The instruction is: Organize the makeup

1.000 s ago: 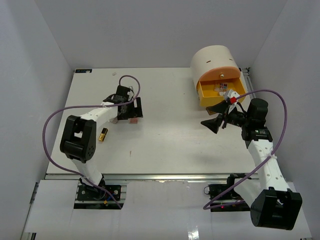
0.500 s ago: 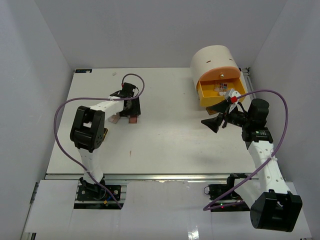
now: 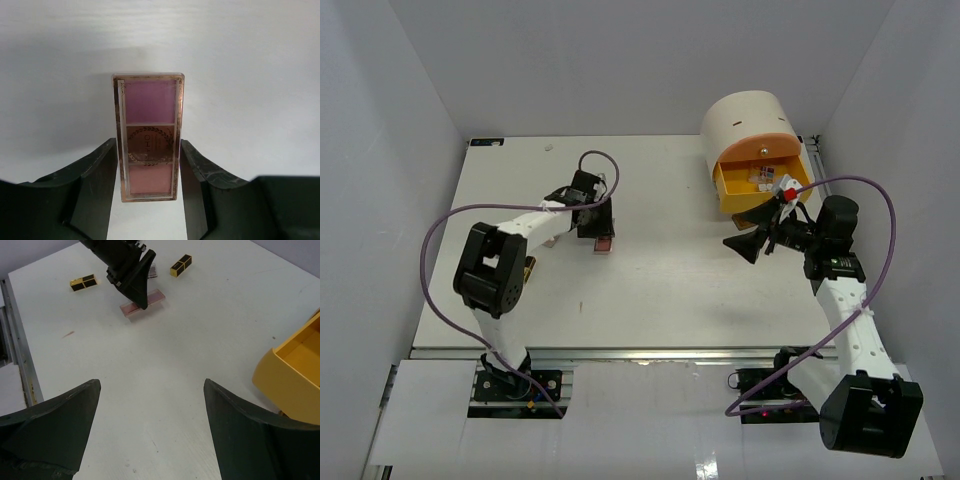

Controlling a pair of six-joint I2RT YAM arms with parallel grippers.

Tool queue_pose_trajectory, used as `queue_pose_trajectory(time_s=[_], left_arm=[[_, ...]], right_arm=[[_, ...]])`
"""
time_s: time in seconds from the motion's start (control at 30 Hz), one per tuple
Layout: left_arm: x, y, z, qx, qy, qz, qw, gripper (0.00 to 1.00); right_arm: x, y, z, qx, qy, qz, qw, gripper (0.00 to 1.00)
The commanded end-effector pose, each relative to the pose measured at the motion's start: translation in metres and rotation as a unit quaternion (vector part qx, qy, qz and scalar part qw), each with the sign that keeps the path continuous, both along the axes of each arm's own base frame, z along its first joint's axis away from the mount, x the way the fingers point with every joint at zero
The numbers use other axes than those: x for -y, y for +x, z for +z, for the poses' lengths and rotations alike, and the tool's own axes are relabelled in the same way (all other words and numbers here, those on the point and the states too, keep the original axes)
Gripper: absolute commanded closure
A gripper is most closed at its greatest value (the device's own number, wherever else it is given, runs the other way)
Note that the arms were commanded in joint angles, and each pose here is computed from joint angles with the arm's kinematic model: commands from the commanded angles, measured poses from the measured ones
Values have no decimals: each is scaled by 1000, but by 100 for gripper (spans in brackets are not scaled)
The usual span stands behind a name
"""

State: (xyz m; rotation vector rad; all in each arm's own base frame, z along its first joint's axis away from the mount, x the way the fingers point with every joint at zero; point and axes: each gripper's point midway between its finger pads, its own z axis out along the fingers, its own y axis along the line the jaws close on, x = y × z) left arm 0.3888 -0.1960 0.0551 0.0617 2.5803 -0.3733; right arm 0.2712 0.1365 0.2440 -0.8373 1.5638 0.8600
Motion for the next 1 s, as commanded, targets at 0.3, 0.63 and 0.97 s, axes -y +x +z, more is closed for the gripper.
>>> queue_pose_trajectory(time_s=[0.3, 0.63, 0.97], left_arm=[[176, -88, 153, 164, -315, -191, 915, 100], [228, -106, 159, 187, -306, -233, 904, 100], [237, -108, 175, 210, -311, -241, 895, 99]], right_arm=[[1, 37, 8, -189, 56, -101, 975, 6], [-23, 50, 9, -240, 46, -167, 955, 4], [-22, 53, -5, -250, 36, -180, 951, 1]])
